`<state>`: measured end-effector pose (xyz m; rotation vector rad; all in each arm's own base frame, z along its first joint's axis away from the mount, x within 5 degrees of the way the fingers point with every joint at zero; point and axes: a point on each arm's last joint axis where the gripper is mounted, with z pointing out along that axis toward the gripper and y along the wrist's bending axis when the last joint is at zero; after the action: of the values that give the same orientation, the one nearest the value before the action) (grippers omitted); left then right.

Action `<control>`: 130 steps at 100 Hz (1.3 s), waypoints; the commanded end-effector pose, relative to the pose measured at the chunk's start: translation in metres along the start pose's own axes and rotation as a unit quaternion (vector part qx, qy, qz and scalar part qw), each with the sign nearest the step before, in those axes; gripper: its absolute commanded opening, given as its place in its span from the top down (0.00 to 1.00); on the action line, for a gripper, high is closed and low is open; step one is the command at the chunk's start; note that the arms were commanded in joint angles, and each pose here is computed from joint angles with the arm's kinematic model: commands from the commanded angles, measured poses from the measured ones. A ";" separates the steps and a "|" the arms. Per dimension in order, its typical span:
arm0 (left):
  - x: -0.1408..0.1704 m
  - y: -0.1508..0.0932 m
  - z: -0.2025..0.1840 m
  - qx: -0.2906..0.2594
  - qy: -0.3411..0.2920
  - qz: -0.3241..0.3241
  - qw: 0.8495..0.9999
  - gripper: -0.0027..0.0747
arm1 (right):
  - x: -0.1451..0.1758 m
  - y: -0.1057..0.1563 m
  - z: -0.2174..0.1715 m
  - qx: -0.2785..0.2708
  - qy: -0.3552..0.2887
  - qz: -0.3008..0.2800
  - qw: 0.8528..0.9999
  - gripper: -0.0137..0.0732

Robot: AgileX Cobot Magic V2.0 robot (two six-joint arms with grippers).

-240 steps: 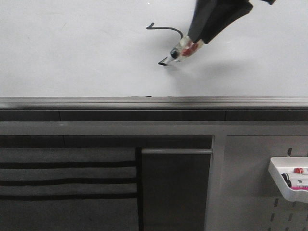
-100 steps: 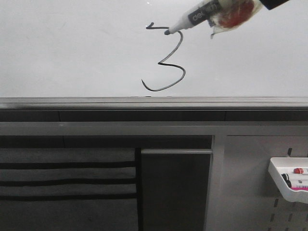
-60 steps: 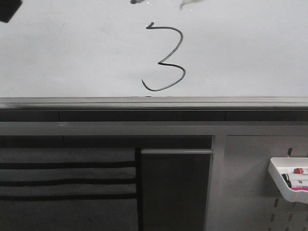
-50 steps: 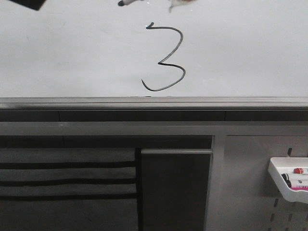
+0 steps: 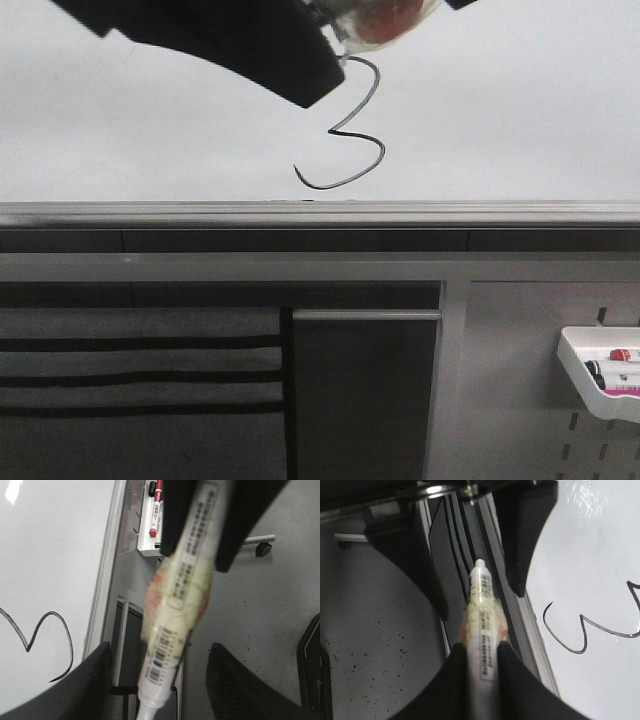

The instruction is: Write number 3 on whiteboard

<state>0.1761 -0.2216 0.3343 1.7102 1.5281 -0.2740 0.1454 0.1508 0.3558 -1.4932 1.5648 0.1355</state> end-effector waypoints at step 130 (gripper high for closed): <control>0.136 0.088 -0.046 -0.287 -0.014 -0.451 0.845 0.99 | 0.029 -0.028 -0.062 0.115 0.031 0.184 0.976 0.44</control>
<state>0.2634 -0.1082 0.3063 0.7468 2.1225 -0.2634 0.1431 0.0861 0.3744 -1.0705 1.8509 0.1094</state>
